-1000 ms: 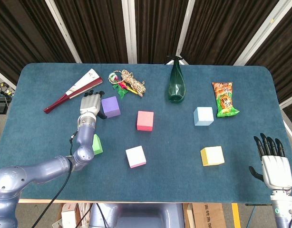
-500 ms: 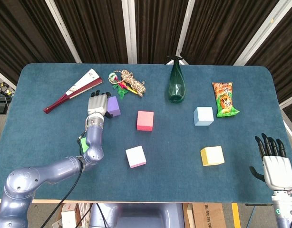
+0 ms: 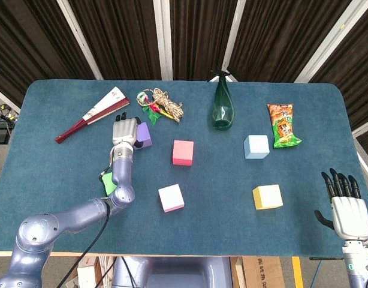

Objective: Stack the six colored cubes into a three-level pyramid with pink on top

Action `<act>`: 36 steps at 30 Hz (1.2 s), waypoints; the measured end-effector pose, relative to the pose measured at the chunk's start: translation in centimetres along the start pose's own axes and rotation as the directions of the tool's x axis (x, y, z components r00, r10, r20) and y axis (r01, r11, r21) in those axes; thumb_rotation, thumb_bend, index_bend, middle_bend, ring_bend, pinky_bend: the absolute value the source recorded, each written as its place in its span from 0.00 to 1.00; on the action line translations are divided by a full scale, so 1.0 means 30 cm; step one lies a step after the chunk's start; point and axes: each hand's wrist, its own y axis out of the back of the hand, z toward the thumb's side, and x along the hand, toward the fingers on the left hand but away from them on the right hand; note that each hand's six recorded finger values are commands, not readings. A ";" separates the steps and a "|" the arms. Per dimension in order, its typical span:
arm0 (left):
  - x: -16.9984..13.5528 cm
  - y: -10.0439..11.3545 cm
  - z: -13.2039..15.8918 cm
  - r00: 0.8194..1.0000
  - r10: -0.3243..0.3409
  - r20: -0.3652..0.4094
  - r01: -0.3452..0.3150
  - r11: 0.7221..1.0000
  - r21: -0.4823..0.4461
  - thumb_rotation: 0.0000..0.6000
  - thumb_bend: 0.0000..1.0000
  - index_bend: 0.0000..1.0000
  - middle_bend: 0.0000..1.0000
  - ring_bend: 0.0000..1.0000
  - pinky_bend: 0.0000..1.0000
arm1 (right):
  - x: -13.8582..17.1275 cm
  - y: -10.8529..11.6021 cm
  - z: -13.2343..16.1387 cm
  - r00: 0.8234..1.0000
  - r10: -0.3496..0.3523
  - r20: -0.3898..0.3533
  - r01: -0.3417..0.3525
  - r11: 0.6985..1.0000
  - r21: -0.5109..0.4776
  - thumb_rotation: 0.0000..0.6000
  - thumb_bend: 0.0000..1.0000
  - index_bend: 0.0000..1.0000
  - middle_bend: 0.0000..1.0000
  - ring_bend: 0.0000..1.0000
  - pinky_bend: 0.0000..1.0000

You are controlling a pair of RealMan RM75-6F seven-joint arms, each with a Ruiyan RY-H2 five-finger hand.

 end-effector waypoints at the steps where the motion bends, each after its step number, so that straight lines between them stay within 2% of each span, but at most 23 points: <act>1: -0.001 0.006 0.000 1.000 0.002 0.002 -0.002 1.000 -0.002 1.00 0.40 0.37 0.36 0.00 0.06 | 0.000 0.001 0.001 1.000 -0.001 -0.001 0.001 1.000 -0.001 1.00 0.24 0.09 0.00 0.06 0.04; 6: -0.009 0.048 0.006 0.999 0.015 0.035 -0.015 1.000 -0.008 1.00 0.40 0.37 0.37 0.00 0.06 | 0.003 0.006 0.002 1.000 -0.009 -0.003 0.009 1.000 -0.004 1.00 0.24 0.09 0.00 0.06 0.04; 9: -0.018 0.077 0.007 0.997 -0.002 0.079 0.004 1.000 -0.020 1.00 0.40 0.37 0.37 0.00 0.06 | 0.004 0.007 0.001 1.000 -0.009 -0.002 0.009 1.000 -0.004 1.00 0.24 0.09 0.00 0.06 0.04; 13: -0.034 0.138 -0.003 0.983 -0.056 0.178 0.060 0.998 -0.019 1.00 0.40 0.37 0.36 0.00 0.06 | 0.005 0.007 0.002 1.000 -0.010 0.002 0.010 1.000 -0.004 1.00 0.24 0.09 0.00 0.06 0.04; 18: -0.063 0.200 -0.039 0.958 -0.115 0.264 0.102 0.993 0.063 1.00 0.40 0.37 0.36 0.00 0.06 | 0.005 0.007 0.003 1.000 -0.010 0.005 0.010 1.000 -0.003 1.00 0.24 0.09 0.00 0.06 0.04; 22: -0.084 0.192 -0.069 0.946 -0.155 0.285 0.119 0.983 0.142 1.00 0.40 0.37 0.35 0.00 0.06 | 0.005 0.005 0.003 1.000 -0.006 0.007 0.006 1.000 -0.005 1.00 0.24 0.09 0.00 0.06 0.04; 27: -0.096 0.160 -0.077 0.938 -0.171 0.303 0.105 0.969 0.222 1.00 0.40 0.36 0.35 0.00 0.06 | 0.005 0.008 0.004 1.000 -0.009 0.007 0.009 1.000 -0.008 1.00 0.24 0.09 0.00 0.06 0.04; 30: -0.096 0.155 -0.062 0.935 -0.154 0.319 0.080 0.969 0.232 1.00 0.40 0.36 0.35 0.00 0.06 | 0.007 0.005 0.006 1.000 -0.005 0.005 0.005 1.000 -0.009 1.00 0.24 0.09 0.00 0.06 0.04; 36: -0.096 0.137 -0.005 0.922 -0.087 0.378 0.013 0.981 0.194 1.00 0.40 0.37 0.35 0.00 0.09 | 0.005 0.005 0.005 1.000 -0.005 0.004 0.005 1.000 -0.011 1.00 0.24 0.09 0.00 0.06 0.04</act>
